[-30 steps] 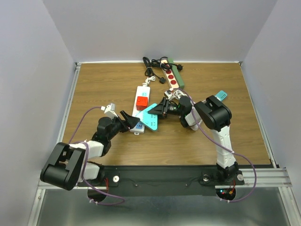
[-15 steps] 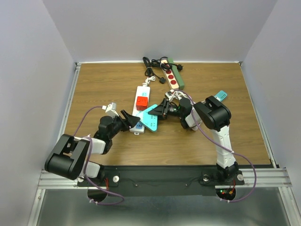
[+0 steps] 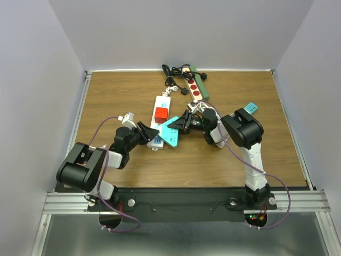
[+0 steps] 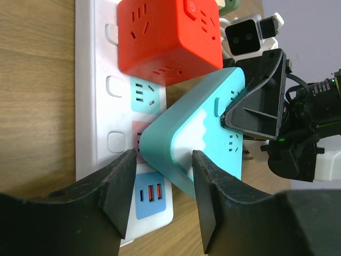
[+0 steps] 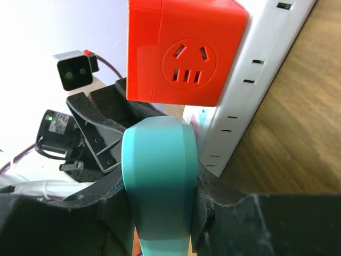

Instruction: Insert the plug

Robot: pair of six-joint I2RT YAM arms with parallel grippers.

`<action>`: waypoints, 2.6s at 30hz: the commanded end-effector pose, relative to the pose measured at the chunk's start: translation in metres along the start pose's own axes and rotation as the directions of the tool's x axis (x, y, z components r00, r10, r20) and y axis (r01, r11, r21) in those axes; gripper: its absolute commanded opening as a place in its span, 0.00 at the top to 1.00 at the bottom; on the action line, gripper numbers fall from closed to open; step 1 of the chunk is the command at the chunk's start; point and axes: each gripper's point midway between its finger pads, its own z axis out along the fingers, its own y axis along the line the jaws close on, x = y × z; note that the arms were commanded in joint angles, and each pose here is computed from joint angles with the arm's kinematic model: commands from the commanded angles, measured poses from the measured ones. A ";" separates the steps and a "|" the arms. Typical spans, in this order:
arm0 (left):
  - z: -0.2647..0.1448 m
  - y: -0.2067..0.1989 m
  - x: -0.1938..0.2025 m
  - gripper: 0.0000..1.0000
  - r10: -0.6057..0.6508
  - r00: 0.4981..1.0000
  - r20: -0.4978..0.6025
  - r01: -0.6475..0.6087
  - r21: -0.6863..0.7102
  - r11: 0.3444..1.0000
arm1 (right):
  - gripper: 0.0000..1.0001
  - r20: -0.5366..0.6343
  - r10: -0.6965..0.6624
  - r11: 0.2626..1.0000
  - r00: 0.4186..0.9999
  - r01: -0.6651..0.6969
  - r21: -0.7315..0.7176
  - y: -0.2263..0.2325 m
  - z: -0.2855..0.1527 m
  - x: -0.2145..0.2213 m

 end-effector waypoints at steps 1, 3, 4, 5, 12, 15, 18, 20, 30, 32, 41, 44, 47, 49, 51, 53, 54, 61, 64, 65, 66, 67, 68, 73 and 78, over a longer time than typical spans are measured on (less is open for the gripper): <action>0.002 0.038 0.018 0.50 -0.008 0.997 -0.074 -0.004 -0.159 0.987 | 1.00 0.031 -0.007 0.978 1.000 0.000 0.208 -0.054 -0.003 0.001; 0.002 0.041 0.020 0.55 -0.009 0.997 -0.082 -0.005 -0.176 0.984 | 1.00 0.030 -0.006 0.972 1.000 -0.001 0.234 -0.059 -0.004 0.001; 0.002 0.044 0.021 0.56 -0.006 0.996 -0.092 -0.012 -0.193 0.981 | 1.00 0.029 -0.001 0.971 1.000 -0.006 0.240 -0.061 -0.004 0.002; 0.001 0.046 0.021 0.57 -0.003 0.995 -0.095 -0.016 -0.201 0.979 | 0.99 0.033 0.002 0.970 0.999 -0.010 0.244 -0.062 -0.004 0.001; -0.001 0.060 0.011 0.65 0.060 0.993 -0.104 -0.089 -0.300 0.950 | 1.00 0.038 0.026 0.963 0.999 -0.035 0.266 -0.073 -0.006 0.004; 0.003 0.061 0.007 0.67 0.084 0.990 -0.117 -0.117 -0.321 0.940 | 1.00 0.052 0.043 0.961 0.998 -0.056 0.273 -0.077 -0.008 0.000; 0.009 0.062 0.004 0.68 0.110 0.985 -0.135 -0.151 -0.340 0.928 | 1.00 0.068 0.055 0.957 0.996 -0.072 0.282 -0.080 -0.009 -0.004; 0.012 0.065 0.003 0.69 0.118 0.982 -0.149 -0.165 -0.355 0.920 | 1.00 0.081 0.057 0.952 0.995 -0.079 0.296 -0.085 -0.010 -0.009; 0.031 0.066 0.000 0.71 0.156 0.967 -0.200 -0.224 -0.390 0.893 | 0.99 0.118 0.090 0.903 0.989 -0.131 0.409 -0.110 -0.014 -0.022; 0.036 0.066 0.000 0.71 0.161 0.963 -0.217 -0.238 -0.399 0.885 | 1.00 0.127 0.102 0.897 0.987 -0.147 0.418 -0.114 -0.014 -0.025; 0.050 0.071 0.019 0.72 0.171 0.935 -0.310 -0.297 -0.424 0.856 | 1.00 0.153 0.114 0.846 0.982 -0.177 0.503 -0.137 -0.029 -0.031; 0.051 0.073 0.029 0.72 0.173 0.924 -0.341 -0.317 -0.431 0.845 | 1.00 0.154 0.130 0.832 0.980 -0.192 0.520 -0.143 -0.033 -0.024; 0.051 0.074 0.041 0.72 0.178 0.909 -0.378 -0.342 -0.430 0.835 | 1.00 0.158 0.141 0.816 0.977 -0.205 0.541 -0.151 -0.038 -0.021; 0.051 0.072 0.048 0.73 0.181 0.899 -0.399 -0.356 -0.423 0.833 | 1.00 0.158 0.145 0.808 0.977 -0.209 0.550 -0.154 -0.041 -0.018; 0.050 0.066 0.045 0.73 0.211 0.903 -0.374 -0.373 -0.441 0.816 | 0.99 0.159 0.139 0.792 0.977 -0.206 0.574 -0.160 -0.048 -0.013; 0.049 0.057 0.041 0.73 0.239 0.905 -0.353 -0.385 -0.438 0.812 | 1.00 0.157 0.113 0.776 0.981 -0.186 0.602 -0.162 -0.054 -0.014; 0.049 0.055 0.041 0.73 0.243 0.904 -0.353 -0.388 -0.435 0.813 | 1.00 0.160 0.097 0.775 0.982 -0.176 0.608 -0.158 -0.054 -0.017; 0.043 0.064 0.060 0.73 0.223 0.893 -0.391 -0.398 -0.454 0.797 | 1.00 0.140 0.036 0.729 0.989 -0.122 0.674 -0.156 -0.066 -0.021; 0.041 0.050 0.051 0.72 0.251 0.903 -0.347 -0.396 -0.451 0.800 | 1.00 0.137 0.012 0.715 0.991 -0.104 0.692 -0.156 -0.066 -0.028; 0.041 0.045 0.042 0.72 0.266 0.909 -0.322 -0.394 -0.452 0.800 | 1.00 0.137 0.010 0.710 0.991 -0.103 0.696 -0.157 -0.064 -0.031; 0.041 0.042 0.039 0.72 0.271 0.910 -0.313 -0.393 -0.450 0.802 | 1.00 0.137 0.007 0.710 0.991 -0.101 0.697 -0.157 -0.063 -0.033; 0.040 0.039 0.036 0.72 0.277 0.911 -0.304 -0.394 -0.447 0.803 | 1.00 0.134 0.006 0.710 0.991 -0.099 0.698 -0.157 -0.063 -0.034; 0.040 0.032 0.032 0.71 0.288 0.914 -0.285 -0.392 -0.439 0.808 | 0.99 0.138 0.003 0.712 0.990 -0.099 0.695 -0.156 -0.061 -0.036; 0.038 0.012 0.029 0.71 0.307 0.925 -0.224 -0.374 -0.391 0.841 | 0.99 0.148 0.005 0.709 0.989 -0.108 0.697 -0.158 -0.061 -0.039; 0.043 0.005 0.040 0.71 0.289 0.929 -0.232 -0.355 -0.332 0.874 | 0.94 0.147 0.005 0.709 0.989 -0.107 0.697 -0.157 -0.061 -0.039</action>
